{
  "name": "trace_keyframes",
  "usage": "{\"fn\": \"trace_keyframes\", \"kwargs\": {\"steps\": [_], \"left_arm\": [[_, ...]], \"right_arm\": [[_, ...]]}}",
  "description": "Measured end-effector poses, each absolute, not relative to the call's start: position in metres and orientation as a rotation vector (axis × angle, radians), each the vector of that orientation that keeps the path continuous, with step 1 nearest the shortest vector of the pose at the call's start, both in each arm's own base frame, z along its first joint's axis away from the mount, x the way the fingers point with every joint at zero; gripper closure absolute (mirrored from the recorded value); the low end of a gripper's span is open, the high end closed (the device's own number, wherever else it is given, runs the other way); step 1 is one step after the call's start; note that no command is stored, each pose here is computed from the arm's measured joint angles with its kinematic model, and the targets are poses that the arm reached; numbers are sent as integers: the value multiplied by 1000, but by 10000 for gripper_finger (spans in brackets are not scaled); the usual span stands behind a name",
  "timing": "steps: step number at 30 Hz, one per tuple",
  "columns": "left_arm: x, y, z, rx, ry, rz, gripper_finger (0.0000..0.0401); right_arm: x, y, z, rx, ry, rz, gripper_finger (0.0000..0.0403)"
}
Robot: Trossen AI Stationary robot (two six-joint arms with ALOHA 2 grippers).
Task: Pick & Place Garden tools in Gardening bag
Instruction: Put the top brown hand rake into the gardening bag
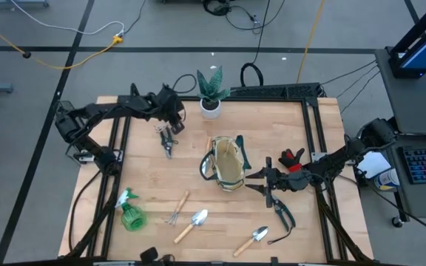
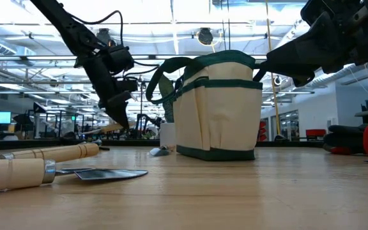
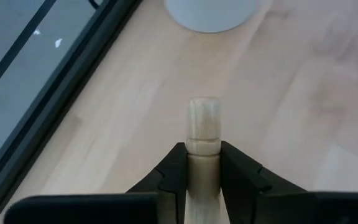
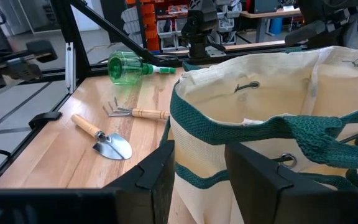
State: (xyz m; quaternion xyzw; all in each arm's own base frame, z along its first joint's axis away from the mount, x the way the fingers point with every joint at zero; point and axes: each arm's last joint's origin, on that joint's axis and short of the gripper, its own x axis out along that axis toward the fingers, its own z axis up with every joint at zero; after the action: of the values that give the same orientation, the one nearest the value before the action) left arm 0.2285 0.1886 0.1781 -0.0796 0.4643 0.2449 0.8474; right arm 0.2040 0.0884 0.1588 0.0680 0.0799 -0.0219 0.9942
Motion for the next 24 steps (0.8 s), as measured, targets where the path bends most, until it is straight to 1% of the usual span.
{"fn": "trace_keyframes", "kwargs": {"steps": [14,24], "left_arm": [[250,159,179,-108,978,405,330],[272,133,183,-55,901,328,330]], "right_arm": [[204,88,159,136,160,-44,268],[204,88,159,136,160,-44,268]]}}
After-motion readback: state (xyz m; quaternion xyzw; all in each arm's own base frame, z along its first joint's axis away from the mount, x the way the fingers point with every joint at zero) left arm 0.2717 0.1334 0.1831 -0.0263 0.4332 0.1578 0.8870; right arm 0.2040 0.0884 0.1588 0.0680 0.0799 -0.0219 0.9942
